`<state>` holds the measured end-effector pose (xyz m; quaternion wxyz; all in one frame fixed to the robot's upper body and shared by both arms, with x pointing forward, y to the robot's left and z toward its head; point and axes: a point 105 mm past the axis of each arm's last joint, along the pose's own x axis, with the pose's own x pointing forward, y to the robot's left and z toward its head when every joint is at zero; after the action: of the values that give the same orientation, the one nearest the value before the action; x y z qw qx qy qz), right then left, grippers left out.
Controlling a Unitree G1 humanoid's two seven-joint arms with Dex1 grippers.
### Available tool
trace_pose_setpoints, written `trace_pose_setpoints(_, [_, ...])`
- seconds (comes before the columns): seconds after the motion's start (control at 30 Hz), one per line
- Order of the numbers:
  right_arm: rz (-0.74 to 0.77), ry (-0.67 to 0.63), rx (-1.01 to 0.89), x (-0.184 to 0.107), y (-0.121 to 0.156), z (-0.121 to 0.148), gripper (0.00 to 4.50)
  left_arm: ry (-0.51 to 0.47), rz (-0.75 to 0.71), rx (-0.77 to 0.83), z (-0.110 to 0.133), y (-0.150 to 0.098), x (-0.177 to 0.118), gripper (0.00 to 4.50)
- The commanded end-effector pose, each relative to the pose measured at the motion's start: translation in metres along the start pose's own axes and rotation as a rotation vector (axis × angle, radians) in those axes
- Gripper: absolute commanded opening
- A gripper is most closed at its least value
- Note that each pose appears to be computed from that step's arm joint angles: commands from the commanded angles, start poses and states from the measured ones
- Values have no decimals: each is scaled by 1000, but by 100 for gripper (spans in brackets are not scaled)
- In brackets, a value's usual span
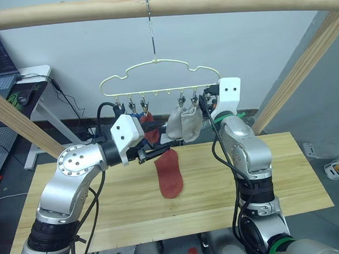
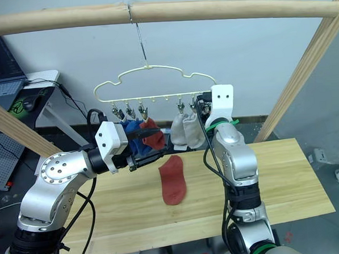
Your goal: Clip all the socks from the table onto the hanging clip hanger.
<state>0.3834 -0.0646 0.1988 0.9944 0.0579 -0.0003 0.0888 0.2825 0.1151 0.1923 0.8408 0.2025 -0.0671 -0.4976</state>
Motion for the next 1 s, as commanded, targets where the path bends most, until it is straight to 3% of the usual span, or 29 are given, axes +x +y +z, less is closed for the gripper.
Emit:
trace_pose_setpoints(0.03, [57,-89,53,-4,18,26,275,-19,-17,30,7,-4,1,300])
trace_pose_setpoints(0.13, [68,-90,57,-4,21,27,259,-17,-18,30,7,-4,1,300])
trace_pose_setpoints(0.3, [76,-86,55,-5,24,26,110,-16,-18,31,7,-3,1,300])
trace_pose_setpoints(1.0, [86,-133,22,-4,26,33,110,-12,-19,25,6,-4,0,300])
